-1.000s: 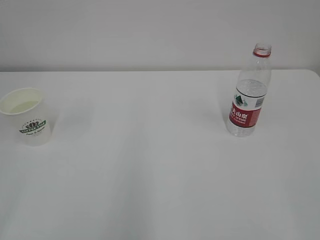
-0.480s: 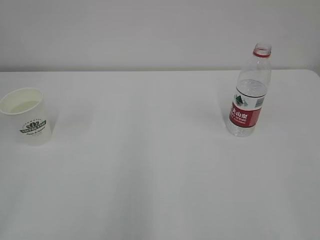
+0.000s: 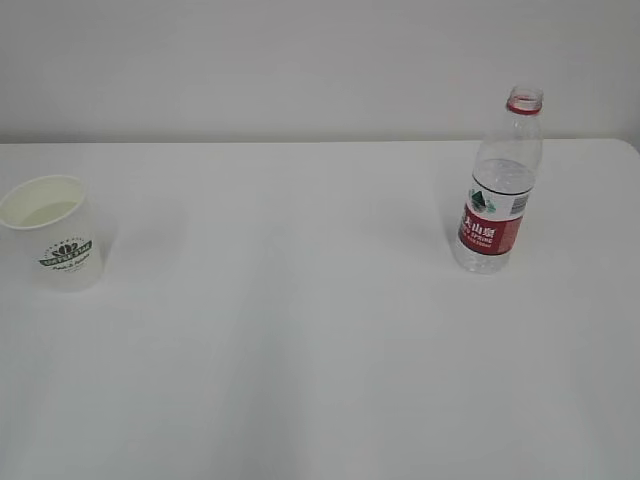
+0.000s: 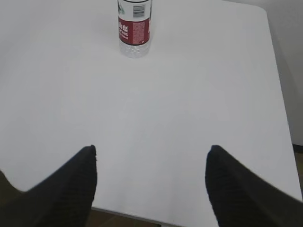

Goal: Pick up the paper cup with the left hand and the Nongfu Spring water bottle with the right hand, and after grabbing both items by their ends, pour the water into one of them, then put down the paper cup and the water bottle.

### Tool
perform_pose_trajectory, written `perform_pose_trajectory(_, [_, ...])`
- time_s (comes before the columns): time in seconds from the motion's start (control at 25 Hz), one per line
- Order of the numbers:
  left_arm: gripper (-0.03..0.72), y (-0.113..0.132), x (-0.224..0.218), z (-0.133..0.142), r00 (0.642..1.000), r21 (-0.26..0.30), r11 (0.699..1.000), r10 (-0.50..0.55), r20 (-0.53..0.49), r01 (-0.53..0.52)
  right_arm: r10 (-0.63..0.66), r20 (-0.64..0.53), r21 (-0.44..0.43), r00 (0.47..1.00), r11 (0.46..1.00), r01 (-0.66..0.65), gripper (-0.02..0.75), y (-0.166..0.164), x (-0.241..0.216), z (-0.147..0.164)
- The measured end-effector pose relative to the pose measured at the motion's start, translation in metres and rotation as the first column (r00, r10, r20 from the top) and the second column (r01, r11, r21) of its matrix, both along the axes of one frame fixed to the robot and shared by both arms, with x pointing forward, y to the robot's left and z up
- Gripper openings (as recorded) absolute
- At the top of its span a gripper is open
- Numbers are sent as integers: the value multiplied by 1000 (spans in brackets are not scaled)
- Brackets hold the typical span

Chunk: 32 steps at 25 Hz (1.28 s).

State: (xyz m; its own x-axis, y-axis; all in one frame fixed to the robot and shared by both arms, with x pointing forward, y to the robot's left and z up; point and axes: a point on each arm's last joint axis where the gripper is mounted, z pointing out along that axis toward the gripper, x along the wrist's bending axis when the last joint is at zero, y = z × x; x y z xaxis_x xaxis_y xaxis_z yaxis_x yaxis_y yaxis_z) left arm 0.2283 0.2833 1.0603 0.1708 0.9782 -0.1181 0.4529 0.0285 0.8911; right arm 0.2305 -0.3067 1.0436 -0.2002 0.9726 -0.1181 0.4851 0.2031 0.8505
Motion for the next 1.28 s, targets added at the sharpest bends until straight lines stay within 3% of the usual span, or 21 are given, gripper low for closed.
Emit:
perform_pose_trajectory(0.32, [508,-1,1,0,999,-1,999,45,0,-45,-71,0,0,997,997,71,546,1,0,0])
perform_pose_trajectory(1.28, [462,-1,1,0,999,-3,999,44,0,-44,-70,0,-1,998,998,70,546,1,0,0])
